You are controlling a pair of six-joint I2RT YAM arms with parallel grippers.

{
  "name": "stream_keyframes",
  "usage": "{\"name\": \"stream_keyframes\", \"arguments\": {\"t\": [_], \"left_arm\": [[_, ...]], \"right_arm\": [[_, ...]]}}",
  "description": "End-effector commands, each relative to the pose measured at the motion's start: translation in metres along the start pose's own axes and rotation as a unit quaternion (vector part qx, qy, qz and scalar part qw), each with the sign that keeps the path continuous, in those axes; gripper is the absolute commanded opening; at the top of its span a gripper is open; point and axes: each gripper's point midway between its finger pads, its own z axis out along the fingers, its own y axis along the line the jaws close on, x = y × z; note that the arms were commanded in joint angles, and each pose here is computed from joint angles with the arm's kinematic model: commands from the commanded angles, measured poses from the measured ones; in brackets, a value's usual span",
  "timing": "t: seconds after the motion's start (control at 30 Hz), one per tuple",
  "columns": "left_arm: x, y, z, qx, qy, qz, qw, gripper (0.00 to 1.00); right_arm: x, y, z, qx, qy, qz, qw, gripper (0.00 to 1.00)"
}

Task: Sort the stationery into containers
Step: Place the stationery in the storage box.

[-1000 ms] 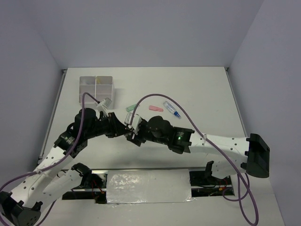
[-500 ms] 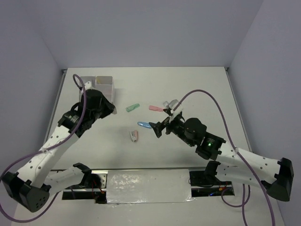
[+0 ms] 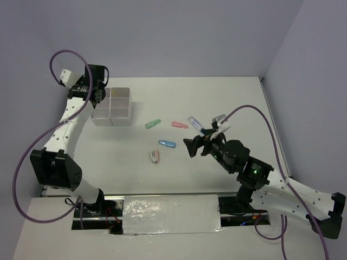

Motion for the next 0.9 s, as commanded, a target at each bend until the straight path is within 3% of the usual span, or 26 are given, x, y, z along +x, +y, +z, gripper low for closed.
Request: {"name": "stream_keyframes", "arguments": {"t": [0.0,0.2,0.6,0.77,0.87], "left_arm": [[-0.017,0.006,0.024,-0.045,-0.042,-0.039,0.997,0.00],[0.012,0.026,0.077,-0.083,-0.003,-0.046,0.995,0.00],[0.032,0.030,0.110,-0.067,-0.022,-0.053,0.996,0.00],[0.050,0.041,0.126,-0.077,-0.014,-0.042,0.996,0.11],[0.054,0.040,0.131,-0.067,-0.014,-0.042,0.997,0.24]], "right_arm": [[0.006,-0.006,0.001,0.022,0.016,-0.001,1.000,1.00],[0.007,-0.006,0.007,0.023,0.025,-0.028,0.999,1.00],[0.023,-0.003,0.013,0.007,0.047,-0.067,0.997,1.00],[0.025,-0.001,0.015,0.002,0.044,-0.070,0.997,1.00],[0.026,0.001,0.019,0.000,0.050,-0.076,0.996,1.00]]}}
